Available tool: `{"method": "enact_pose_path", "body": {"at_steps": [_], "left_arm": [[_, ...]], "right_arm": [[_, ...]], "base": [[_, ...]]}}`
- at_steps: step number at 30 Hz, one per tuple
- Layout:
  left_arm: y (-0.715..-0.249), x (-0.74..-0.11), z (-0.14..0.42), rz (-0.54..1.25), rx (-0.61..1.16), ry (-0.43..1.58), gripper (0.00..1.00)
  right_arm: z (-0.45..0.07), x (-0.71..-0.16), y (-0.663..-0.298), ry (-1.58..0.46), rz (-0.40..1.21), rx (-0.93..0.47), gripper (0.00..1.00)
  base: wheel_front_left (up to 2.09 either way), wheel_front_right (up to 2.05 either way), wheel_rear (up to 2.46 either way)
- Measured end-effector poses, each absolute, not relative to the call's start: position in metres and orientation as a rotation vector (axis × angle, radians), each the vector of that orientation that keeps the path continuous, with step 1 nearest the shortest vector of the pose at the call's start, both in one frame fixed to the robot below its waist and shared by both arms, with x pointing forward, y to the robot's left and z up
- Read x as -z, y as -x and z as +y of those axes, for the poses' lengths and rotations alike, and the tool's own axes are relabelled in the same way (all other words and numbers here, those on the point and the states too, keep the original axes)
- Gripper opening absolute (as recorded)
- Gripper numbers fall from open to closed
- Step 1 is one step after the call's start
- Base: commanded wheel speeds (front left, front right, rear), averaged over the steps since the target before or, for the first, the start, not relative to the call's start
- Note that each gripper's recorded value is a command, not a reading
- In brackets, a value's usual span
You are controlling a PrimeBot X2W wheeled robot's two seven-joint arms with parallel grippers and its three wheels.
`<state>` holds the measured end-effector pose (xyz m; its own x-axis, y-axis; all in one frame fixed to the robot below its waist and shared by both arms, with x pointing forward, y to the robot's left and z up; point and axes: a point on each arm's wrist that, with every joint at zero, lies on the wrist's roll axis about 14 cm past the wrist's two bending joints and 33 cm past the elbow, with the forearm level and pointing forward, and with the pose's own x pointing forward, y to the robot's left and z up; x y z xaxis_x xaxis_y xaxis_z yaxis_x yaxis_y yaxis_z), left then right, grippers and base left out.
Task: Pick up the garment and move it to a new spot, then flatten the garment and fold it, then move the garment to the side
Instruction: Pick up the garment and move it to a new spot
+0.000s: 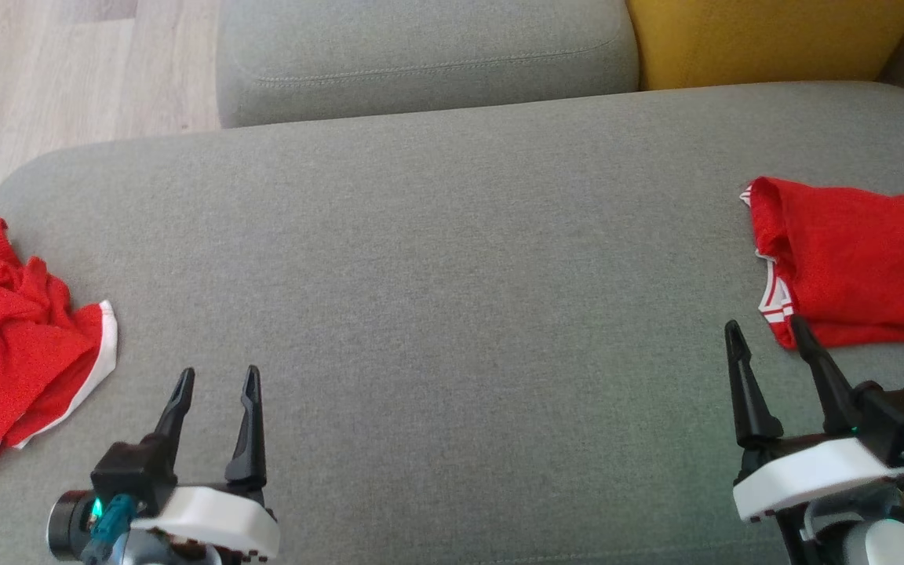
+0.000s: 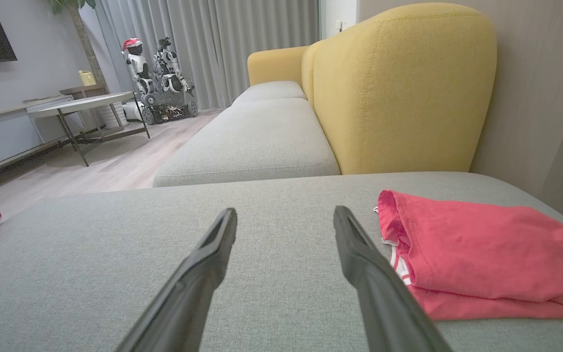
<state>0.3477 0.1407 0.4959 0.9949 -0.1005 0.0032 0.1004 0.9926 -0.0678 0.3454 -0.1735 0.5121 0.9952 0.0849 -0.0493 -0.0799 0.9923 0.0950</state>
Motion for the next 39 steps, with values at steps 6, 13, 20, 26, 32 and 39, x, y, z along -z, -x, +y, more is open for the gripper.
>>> {"method": "enact_pose_path", "body": {"at_steps": [6,13,20,26,32,39], "left_arm": [[-0.347,-0.496,0.145,0.000,0.082,0.071,1.00],[-0.341,-0.498,0.157,-0.009,0.042,0.071,1.00],[-0.328,-0.505,0.187,-0.038,-0.060,0.076,1.00],[-0.308,-0.513,0.220,-0.077,-0.174,0.070,1.00],[-0.281,-0.515,0.252,-0.092,-0.292,0.073,1.00],[-0.270,-0.513,0.263,-0.085,-0.340,0.068,1.00]], "right_arm": [[-0.171,-0.513,-0.348,-0.092,0.051,-0.090,1.00],[-0.163,-0.519,-0.354,-0.089,0.035,-0.120,1.00],[-0.138,-0.518,-0.364,-0.086,0.047,-0.197,1.00],[-0.097,-0.520,-0.376,-0.090,0.046,-0.322,1.00],[-0.049,-0.523,-0.382,-0.090,0.049,-0.462,1.00],[-0.033,-0.520,-0.385,-0.091,0.061,-0.510,1.00]], "base": [[0.00,0.00,0.00],[0.00,0.00,0.00],[0.00,0.00,0.00],[0.00,0.00,0.00],[0.00,0.00,0.00],[0.00,0.00,0.00]]}}
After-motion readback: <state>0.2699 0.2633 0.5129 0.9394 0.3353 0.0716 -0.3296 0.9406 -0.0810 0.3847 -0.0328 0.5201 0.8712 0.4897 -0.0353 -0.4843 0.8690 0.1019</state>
